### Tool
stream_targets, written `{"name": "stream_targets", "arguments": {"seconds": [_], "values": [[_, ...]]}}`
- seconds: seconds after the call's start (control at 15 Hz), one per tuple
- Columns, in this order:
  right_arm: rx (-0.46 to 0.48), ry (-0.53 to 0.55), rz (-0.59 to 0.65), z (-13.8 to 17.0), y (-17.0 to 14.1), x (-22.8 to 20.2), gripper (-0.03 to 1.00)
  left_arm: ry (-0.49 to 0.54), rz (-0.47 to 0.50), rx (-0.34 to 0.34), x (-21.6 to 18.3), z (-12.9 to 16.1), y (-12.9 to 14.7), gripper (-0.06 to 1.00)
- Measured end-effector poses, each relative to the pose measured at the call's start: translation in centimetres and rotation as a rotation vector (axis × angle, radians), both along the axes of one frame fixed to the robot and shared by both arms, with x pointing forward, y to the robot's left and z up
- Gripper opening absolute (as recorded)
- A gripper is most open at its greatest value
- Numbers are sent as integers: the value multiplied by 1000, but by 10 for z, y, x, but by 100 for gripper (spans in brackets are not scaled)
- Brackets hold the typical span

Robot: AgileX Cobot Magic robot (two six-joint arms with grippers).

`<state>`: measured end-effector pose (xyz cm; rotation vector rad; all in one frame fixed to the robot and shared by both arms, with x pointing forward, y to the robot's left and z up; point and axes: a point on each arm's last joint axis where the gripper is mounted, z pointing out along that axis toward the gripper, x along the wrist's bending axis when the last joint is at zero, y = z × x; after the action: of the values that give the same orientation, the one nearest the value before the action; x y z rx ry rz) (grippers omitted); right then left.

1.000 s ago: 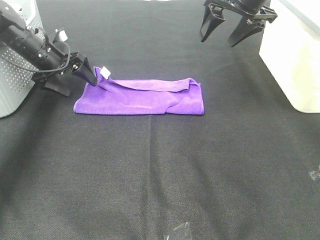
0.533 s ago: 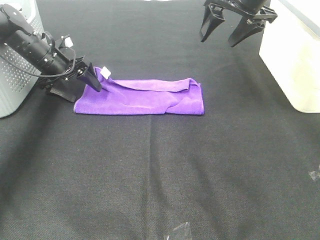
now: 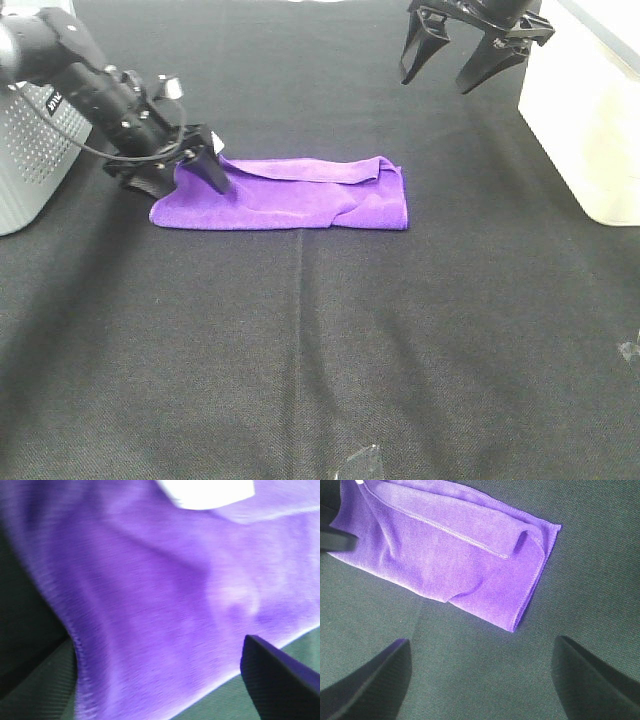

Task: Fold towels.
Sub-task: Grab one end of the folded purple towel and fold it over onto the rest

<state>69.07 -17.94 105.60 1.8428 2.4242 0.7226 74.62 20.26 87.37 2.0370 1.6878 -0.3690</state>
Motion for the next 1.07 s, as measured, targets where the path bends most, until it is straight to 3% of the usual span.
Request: {"name": "stream_targets", "arguments": {"seconds": [0.2,0.47,0.73,0.87,0.93,1.0,1.07], "values": [[-1,-2,4,0,0,0,74,-6,-8,-5,-1,-1,-8,80],[-3,-4,9,0,0,0,74,-19,11,-26,1,-5,-13,60],[-3,-4,9,0,0,0,74,-26,8,-40,1,-5,-23,57],[-3,-4,9,0,0,0,74,-28,4,-39,0,-6,-26,49],[-3,-4,9,0,0,0,74,-23,2,-38,0,-9,-27,38],[-3,-4,9,0,0,0,74,-17,0,-36,-1,-13,-27,14],[-3,-4,9,0,0,0,74,-24,-12,-28,-1,-13,-27,5]]}}
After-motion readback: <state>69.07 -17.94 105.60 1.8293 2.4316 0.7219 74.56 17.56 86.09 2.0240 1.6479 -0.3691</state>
